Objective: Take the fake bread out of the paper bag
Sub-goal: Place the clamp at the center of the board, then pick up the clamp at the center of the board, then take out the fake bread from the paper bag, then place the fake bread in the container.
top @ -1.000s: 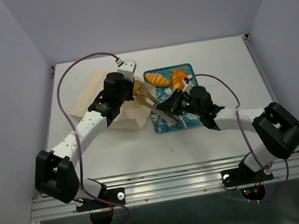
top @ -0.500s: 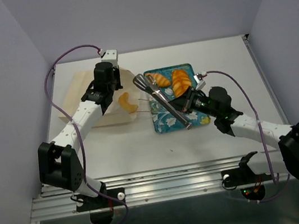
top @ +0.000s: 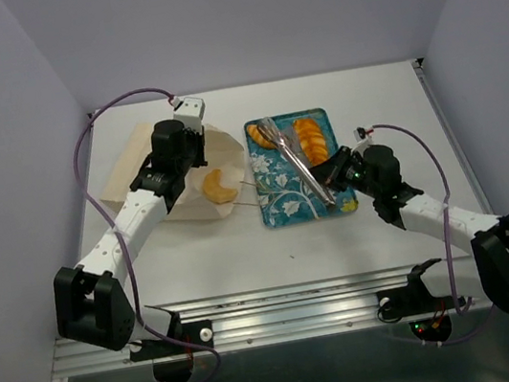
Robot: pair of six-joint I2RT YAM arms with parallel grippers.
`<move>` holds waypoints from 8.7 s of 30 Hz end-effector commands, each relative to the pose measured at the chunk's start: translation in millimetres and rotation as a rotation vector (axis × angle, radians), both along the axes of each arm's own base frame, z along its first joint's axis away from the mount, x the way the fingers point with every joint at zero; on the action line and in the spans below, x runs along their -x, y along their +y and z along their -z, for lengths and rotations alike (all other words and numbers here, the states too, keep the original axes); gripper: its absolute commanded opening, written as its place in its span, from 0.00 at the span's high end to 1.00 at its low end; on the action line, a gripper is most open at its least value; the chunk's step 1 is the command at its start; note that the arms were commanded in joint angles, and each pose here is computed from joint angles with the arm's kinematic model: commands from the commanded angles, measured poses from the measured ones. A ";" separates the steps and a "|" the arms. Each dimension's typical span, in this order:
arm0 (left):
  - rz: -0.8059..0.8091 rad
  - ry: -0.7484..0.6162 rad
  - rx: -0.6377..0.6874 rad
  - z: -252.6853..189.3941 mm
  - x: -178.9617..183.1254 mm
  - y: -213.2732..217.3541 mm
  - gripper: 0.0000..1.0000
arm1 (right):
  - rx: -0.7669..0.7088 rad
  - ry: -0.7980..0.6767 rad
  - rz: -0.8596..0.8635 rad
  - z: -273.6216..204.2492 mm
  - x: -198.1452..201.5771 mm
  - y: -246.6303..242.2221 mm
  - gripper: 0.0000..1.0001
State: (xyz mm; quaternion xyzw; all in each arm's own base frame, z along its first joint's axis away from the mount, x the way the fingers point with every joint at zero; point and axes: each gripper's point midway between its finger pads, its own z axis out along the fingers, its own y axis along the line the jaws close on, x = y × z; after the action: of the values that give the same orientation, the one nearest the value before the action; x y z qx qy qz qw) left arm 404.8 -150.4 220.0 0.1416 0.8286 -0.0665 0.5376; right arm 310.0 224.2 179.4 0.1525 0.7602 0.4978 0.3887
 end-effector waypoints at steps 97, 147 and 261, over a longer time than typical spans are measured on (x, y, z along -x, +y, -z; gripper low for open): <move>0.130 -0.166 0.062 -32.1 27.1 -11.6 1.00 | 0.818 -0.485 -0.684 -13.9 37.2 45.3 0.47; 0.160 -0.136 0.051 -15.7 32.7 -14.0 1.00 | 1.211 -0.674 -0.833 28.9 15.2 119.6 0.39; -0.272 -0.164 -0.013 -35.8 3.7 58.4 1.00 | -0.151 0.313 -0.158 -15.7 -3.1 -98.8 0.48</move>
State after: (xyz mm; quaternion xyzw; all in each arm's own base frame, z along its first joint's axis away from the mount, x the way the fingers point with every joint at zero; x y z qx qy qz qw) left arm 393.2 -104.6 223.4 0.0659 0.8181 0.0068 0.5713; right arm 297.2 138.8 182.5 0.2155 0.7691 0.5844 0.1431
